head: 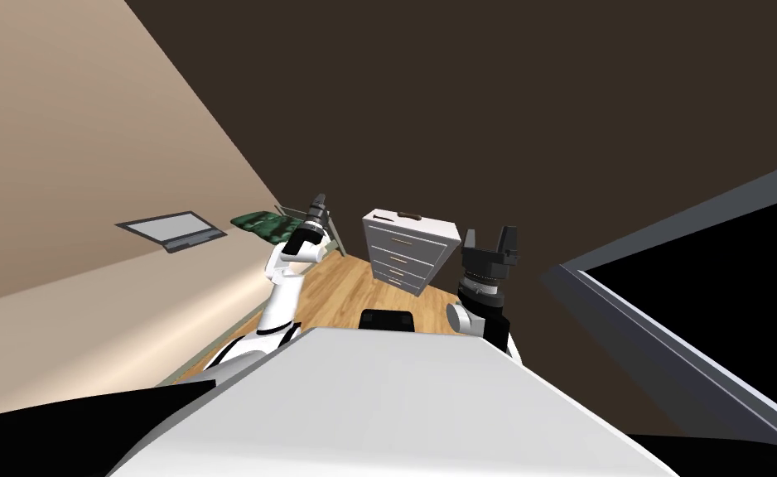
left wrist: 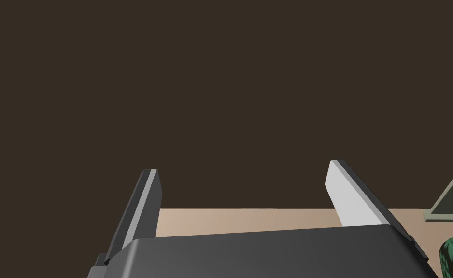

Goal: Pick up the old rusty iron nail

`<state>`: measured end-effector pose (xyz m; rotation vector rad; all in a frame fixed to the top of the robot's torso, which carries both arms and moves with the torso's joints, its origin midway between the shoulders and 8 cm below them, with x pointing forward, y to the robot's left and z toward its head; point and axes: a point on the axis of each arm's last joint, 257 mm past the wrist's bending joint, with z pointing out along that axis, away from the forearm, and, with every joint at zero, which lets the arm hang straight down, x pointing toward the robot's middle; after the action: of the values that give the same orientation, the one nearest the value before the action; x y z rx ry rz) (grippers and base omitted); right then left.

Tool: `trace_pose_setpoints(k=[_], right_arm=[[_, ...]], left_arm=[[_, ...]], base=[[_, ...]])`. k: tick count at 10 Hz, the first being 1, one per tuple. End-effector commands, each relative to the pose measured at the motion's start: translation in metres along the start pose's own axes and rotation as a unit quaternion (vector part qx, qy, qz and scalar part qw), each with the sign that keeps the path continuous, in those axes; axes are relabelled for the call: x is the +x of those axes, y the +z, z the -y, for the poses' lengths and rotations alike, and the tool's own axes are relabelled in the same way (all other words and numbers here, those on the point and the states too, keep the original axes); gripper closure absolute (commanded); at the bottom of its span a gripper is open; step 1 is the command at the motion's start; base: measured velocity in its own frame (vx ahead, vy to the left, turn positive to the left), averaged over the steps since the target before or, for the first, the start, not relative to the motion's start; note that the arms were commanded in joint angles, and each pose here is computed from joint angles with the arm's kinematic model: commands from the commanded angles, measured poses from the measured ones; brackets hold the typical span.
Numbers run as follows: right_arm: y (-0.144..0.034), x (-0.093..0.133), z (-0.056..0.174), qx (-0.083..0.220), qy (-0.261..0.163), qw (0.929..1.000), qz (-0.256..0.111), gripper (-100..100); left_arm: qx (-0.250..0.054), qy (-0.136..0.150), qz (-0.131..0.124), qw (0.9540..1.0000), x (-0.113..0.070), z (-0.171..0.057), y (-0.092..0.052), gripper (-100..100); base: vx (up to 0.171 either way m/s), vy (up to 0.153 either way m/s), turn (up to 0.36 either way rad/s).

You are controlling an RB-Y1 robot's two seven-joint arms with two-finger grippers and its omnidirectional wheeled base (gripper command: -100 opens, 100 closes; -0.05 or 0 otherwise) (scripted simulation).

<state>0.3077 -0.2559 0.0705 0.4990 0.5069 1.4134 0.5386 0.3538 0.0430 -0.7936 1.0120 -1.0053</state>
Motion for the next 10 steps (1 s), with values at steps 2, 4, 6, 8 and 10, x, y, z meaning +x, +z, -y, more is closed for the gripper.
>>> trace_pose_setpoints(k=[2, 4, 6, 8, 10], right_arm=[[0.0, 0.0, 0.0, 0.0, 0.0, 1.0, 0.0, 0], [0.0, 0.0, 0.0, 0.0, 0.0, 1.0, 0.0, 0], [0.0, 0.0, 0.0, 0.0, 0.0, 1.0, 0.0, 0], [0.0, 0.0, 0.0, 0.0, 0.0, 1.0, 0.0, 0], [0.0, 0.0, 0.0, 0.0, 0.0, 1.0, 0.0, 0]], left_arm=[[-0.027, 0.0, 0.002, 0.9996, -0.003, -0.011, 0.008, -100], [-0.052, 0.002, 0.004, 0.9986, -0.01, -0.019, 0.021, -100], [-0.071, 0.004, 0.007, 0.9974, -0.016, -0.025, 0.034, -100], [-0.092, 0.003, 0.007, 0.9957, -0.016, -0.035, 0.033, -100], [-0.113, 0.004, 0.009, 0.9935, -0.023, -0.04, 0.045, -100]], base=[[-0.014, 0.006, -0.035], [-0.013, 0.001, -0.084], [-0.004, -0.002, -0.045], [-0.003, -0.003, -0.024], [0.001, -0.013, -0.081]])
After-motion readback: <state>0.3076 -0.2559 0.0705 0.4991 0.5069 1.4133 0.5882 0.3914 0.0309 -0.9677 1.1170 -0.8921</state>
